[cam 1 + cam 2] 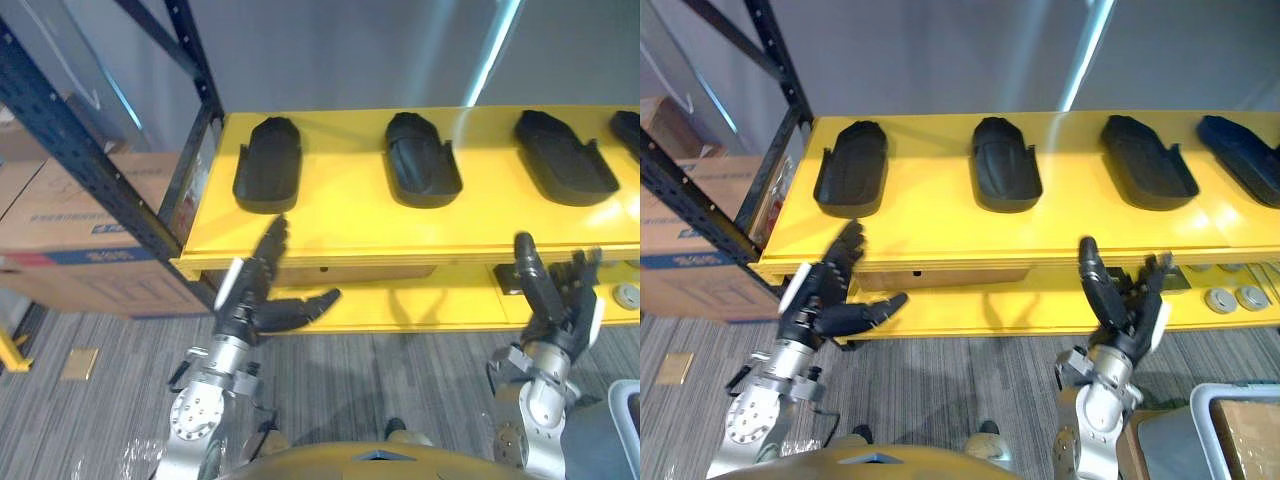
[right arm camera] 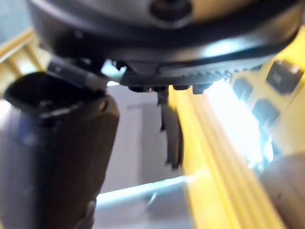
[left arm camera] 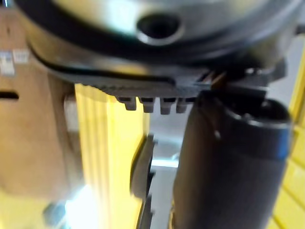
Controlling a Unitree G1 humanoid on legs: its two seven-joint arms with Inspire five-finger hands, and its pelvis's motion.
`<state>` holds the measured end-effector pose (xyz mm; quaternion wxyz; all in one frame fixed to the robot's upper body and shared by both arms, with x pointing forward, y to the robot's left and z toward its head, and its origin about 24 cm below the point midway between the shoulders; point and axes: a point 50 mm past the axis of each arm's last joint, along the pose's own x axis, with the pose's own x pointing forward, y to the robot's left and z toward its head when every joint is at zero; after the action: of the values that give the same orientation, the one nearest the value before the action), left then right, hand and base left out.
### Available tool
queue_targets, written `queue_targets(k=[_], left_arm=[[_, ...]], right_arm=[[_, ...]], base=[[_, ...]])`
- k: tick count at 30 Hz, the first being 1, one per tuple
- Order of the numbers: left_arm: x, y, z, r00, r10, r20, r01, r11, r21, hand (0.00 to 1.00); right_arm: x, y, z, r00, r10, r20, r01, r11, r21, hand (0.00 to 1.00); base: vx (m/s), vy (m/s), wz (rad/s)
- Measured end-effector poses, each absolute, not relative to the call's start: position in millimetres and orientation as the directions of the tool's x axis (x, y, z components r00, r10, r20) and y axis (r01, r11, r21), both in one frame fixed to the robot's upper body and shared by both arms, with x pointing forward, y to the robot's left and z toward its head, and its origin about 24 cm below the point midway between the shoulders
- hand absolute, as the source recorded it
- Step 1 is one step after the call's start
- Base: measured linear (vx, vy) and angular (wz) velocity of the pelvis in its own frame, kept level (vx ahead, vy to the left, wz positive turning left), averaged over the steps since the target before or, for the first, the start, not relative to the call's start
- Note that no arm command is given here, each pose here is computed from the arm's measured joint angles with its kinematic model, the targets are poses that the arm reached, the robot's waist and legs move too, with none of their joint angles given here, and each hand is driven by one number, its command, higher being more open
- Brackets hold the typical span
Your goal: Walk over and take three plastic housings, then place them on the shelf
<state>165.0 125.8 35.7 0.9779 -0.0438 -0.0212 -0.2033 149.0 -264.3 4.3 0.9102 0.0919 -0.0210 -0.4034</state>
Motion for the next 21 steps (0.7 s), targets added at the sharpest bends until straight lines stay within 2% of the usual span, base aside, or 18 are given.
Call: queue_targets(k=[1,2,4,6,9,13,17,19,20,21], left_arm=[[165,120,33,0.899,-0.436,0.043,0.438,0.895,-0.084,1.00],[164,109,24,0.859,-0.512,-0.008,0.507,0.853,-0.123,1.00],[164,102,12,0.822,-0.565,-0.074,0.547,0.819,-0.174,1.00],[158,99,-13,0.760,-0.620,-0.196,0.556,0.776,-0.298,1.00],[147,106,-40,0.691,-0.654,-0.308,0.494,0.738,-0.459,1.00],[127,124,-71,0.585,-0.679,-0.444,0.433,0.724,-0.537,1.00],[104,151,-108,0.557,-0.525,-0.644,0.227,0.842,-0.489,1.00],[90,173,-130,0.556,-0.297,-0.776,0.047,0.944,-0.327,1.00],[89,186,-138,0.576,-0.137,-0.806,-0.067,0.975,-0.214,1.00],[85,194,-142,0.567,-0.057,-0.822,-0.128,0.979,-0.157,1.00]], right_arm=[[145,-267,-3,0.653,-0.755,-0.068,0.753,0.636,0.171,1.00],[133,-274,-23,0.595,-0.790,-0.149,0.804,0.584,0.114,1.00],[121,-279,-43,0.528,-0.818,-0.228,0.846,0.532,0.049,1.00],[102,-279,-70,0.413,-0.846,-0.337,0.889,0.455,-0.055,1.00],[88,-273,-95,0.340,-0.832,-0.438,0.887,0.438,-0.143,1.00],[75,-262,-118,0.308,-0.773,-0.555,0.849,0.486,-0.206,1.00],[58,-250,-139,0.266,-0.672,-0.691,0.805,0.549,-0.224,1.00],[44,-242,-151,0.214,-0.599,-0.771,0.797,0.564,-0.217,1.00],[36,-236,-157,0.181,-0.545,-0.819,0.798,0.568,-0.202,1.00],[31,-232,-160,0.162,-0.516,-0.841,0.795,0.573,-0.199,1.00]], base=[[-0.01,0.011,-0.24],[-0.02,0.004,-0.13],[0.00,0.003,-0.07],[0.02,-0.006,-0.06],[-0.01,-0.003,0.05],[-0.01,-0.003,0.06],[-0.01,-0.007,0.14],[0.02,-0.006,0.15],[0.01,-0.004,0.18],[0.03,-0.005,0.18]])
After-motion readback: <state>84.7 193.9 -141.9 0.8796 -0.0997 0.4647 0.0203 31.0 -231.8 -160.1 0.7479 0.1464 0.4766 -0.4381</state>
